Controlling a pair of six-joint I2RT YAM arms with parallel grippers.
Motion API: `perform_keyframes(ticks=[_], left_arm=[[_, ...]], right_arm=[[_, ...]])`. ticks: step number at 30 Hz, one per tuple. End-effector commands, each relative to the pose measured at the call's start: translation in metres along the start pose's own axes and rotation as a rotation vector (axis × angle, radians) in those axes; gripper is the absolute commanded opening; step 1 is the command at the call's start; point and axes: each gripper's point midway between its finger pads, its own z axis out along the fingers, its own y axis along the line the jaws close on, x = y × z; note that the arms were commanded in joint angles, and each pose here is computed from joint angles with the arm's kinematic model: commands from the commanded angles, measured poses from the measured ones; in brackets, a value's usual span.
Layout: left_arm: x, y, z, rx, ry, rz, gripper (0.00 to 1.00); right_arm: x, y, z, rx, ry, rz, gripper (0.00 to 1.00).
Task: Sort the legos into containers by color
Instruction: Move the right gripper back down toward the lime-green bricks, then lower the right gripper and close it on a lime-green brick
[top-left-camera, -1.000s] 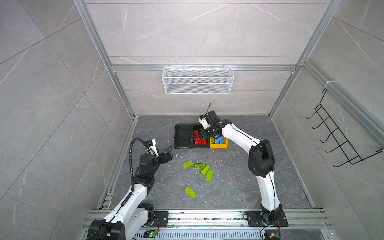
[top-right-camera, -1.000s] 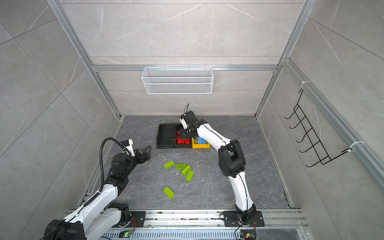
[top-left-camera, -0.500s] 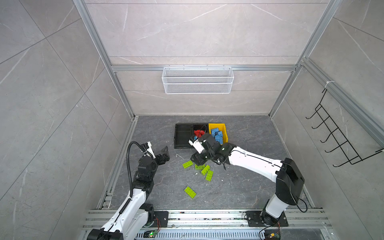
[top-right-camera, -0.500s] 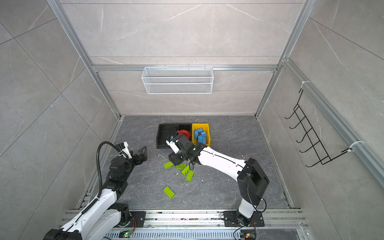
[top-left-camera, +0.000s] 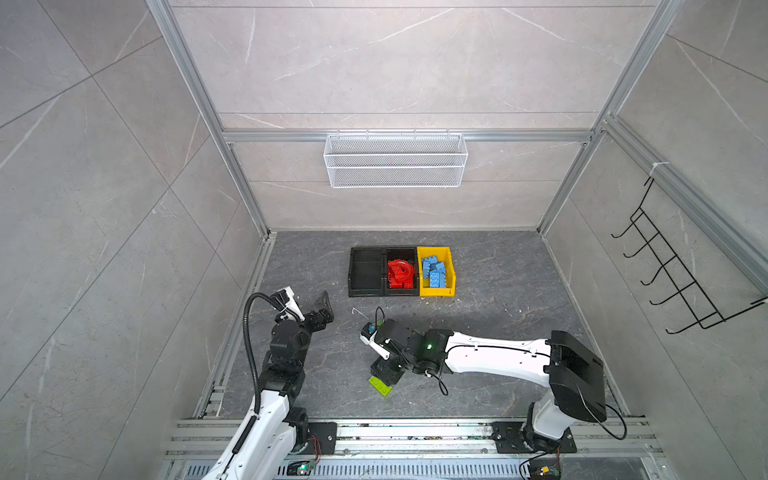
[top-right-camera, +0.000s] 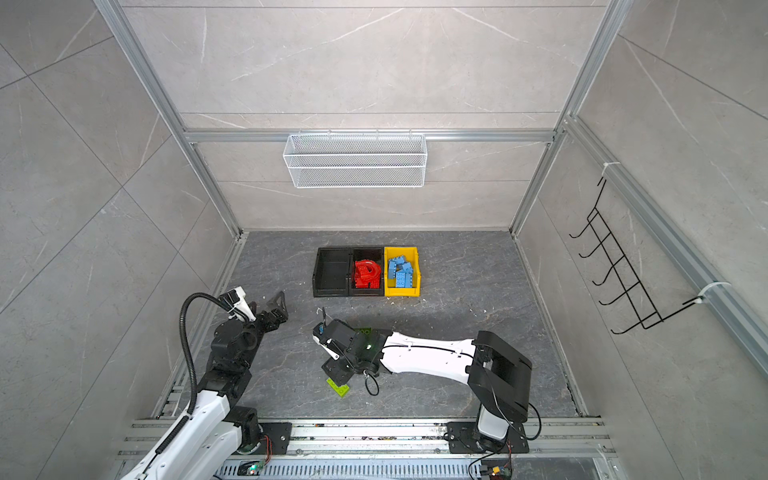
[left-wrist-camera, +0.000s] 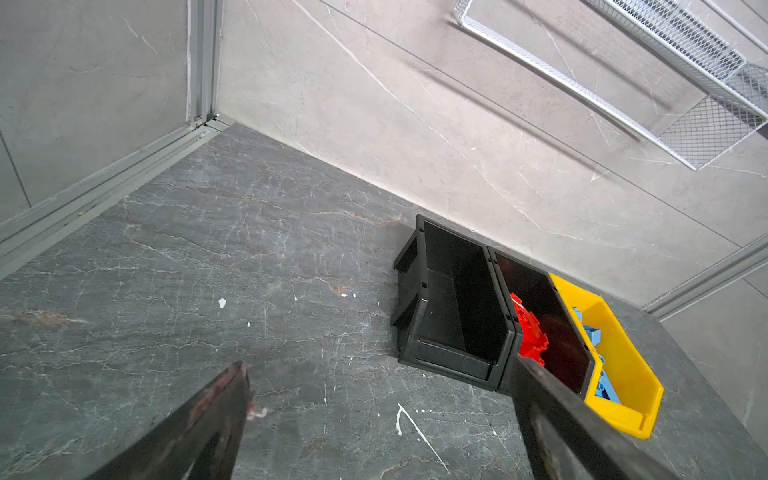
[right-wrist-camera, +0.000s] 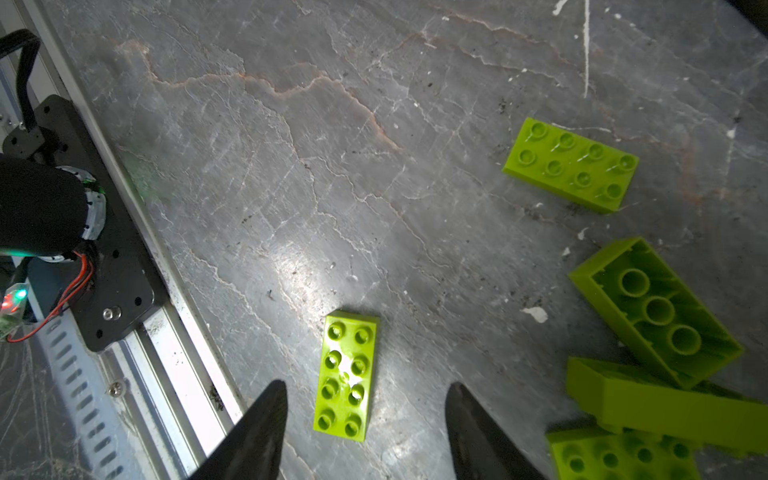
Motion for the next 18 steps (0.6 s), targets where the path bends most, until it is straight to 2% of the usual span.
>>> perform_keyframes(ticks=[1,18], left_arm=[[-0.007,0.002,-0.002,-0.013,-0.03,-0.01,0.99],[-0.005,0.001,-0.001,-0.006,-0.019,-0.01,0.99]], right_arm=[[0.004,0.0,0.011,0.02,0.032,0.026,0.63],[0.027,0.014,0.039,0.041,0.16,-0.049,0.59]])
